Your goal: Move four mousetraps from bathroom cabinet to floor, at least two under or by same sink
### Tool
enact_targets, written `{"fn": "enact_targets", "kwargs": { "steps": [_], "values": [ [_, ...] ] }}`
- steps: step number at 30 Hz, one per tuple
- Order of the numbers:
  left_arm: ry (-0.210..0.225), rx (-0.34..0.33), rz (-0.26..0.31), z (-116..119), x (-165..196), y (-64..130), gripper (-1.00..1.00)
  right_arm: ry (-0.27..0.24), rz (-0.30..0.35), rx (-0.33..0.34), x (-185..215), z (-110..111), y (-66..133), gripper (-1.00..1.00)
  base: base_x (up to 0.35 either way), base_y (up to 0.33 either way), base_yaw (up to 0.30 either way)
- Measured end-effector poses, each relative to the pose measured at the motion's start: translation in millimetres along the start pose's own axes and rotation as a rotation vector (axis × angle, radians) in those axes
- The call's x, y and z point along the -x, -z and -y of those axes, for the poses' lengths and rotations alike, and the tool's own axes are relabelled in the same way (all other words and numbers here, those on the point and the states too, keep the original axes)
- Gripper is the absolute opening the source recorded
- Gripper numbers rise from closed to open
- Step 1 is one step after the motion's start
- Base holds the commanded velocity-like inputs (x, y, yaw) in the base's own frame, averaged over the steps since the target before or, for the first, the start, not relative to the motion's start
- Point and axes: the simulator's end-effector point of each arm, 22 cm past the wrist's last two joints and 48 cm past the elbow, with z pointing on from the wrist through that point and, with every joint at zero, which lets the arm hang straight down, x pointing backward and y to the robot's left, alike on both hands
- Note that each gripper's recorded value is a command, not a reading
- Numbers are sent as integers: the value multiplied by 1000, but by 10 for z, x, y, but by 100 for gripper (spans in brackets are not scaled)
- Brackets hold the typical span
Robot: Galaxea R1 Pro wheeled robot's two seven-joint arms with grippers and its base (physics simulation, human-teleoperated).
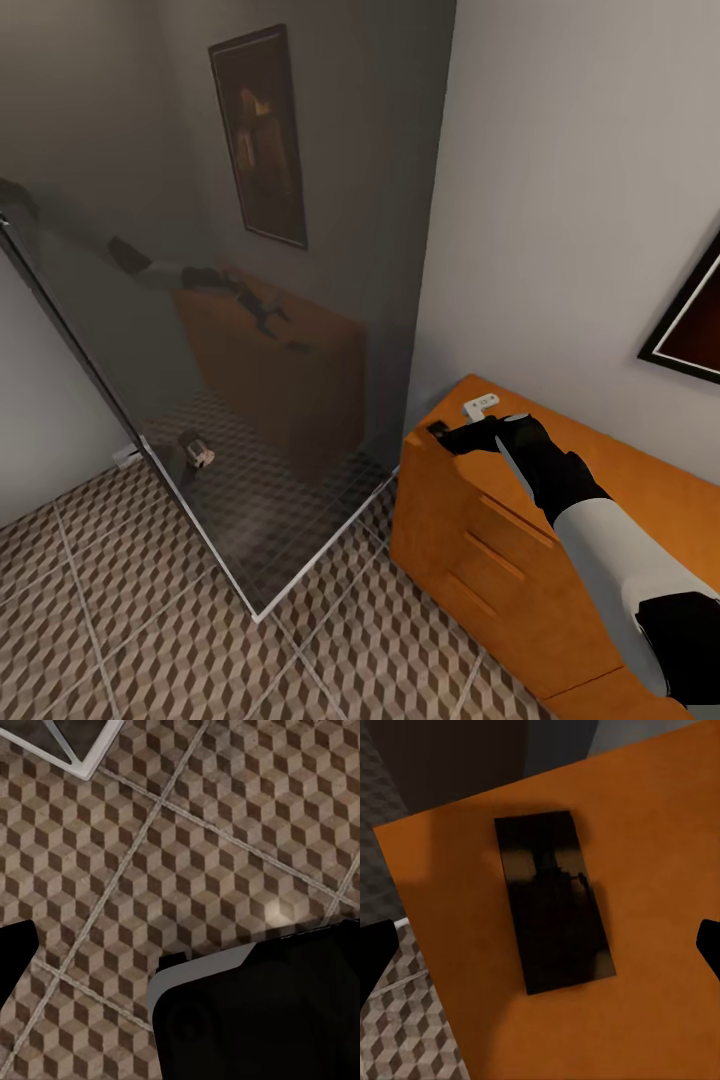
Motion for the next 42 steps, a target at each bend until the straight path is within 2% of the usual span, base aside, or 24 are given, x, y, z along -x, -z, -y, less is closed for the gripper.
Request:
{"fn": "enact_targets", "kwargs": {
  "steps": [13, 42],
  "values": [
    [0, 0, -1, -1, -2, 1, 100, -3, -8, -1, -38, 20, -7, 100, 1, 1, 0],
    [3, -5, -2, 46, -5, 3, 100, 11, 25, -28, -109, 284, -1, 100, 0, 0, 0]
  ]
}}
